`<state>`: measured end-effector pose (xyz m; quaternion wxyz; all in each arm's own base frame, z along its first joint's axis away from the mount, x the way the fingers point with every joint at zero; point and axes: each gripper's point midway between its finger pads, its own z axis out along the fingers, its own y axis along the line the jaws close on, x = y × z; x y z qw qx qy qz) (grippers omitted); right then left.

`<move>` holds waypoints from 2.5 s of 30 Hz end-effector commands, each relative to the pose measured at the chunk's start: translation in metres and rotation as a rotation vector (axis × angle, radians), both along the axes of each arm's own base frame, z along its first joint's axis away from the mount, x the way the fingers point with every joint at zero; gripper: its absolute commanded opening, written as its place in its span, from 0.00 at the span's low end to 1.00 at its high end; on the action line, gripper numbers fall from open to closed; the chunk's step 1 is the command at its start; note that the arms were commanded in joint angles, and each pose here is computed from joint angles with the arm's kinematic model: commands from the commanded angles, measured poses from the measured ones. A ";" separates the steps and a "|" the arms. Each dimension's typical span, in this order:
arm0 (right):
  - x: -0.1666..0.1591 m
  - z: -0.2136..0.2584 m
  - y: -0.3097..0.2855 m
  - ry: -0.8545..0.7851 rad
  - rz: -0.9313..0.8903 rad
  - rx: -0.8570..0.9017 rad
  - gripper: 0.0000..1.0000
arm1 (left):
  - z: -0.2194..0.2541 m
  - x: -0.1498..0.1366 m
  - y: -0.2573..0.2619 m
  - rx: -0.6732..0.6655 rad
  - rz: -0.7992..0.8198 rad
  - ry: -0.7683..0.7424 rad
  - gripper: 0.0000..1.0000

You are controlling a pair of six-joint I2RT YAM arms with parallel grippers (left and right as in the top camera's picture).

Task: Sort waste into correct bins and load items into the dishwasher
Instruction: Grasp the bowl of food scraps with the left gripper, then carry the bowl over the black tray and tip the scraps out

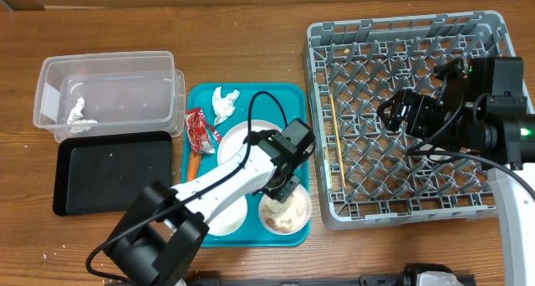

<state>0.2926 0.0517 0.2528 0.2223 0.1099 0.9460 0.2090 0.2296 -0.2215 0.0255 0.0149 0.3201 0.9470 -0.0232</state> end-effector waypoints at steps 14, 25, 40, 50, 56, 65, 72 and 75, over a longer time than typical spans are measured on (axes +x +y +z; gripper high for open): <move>0.004 0.002 0.002 -0.023 0.015 -0.001 1.00 | 0.077 0.024 -0.005 0.003 0.113 -0.026 0.04; 0.004 0.002 0.002 -0.022 0.016 -0.001 1.00 | 0.138 0.065 0.094 -0.064 0.724 -0.016 0.04; 0.002 0.001 0.002 -0.015 0.016 0.000 1.00 | 0.143 0.044 0.235 -0.623 1.274 0.125 0.04; -0.001 -0.001 0.002 0.000 0.016 0.000 1.00 | 0.077 0.027 0.271 -0.952 1.450 0.092 0.04; -0.002 -0.001 0.002 0.006 0.016 0.000 1.00 | 0.066 0.015 0.285 -0.959 1.526 0.078 0.05; -0.003 -0.003 -0.001 0.015 0.005 -0.020 1.00 | 0.062 0.003 0.299 -0.966 1.617 0.078 0.04; -0.002 -0.003 -0.001 0.012 0.005 -0.020 1.00 | 0.051 -0.013 0.317 -0.883 1.653 0.040 0.04; -0.001 -0.002 -0.001 0.005 0.005 -0.020 1.00 | 0.046 -0.019 0.322 -0.832 1.670 0.037 0.04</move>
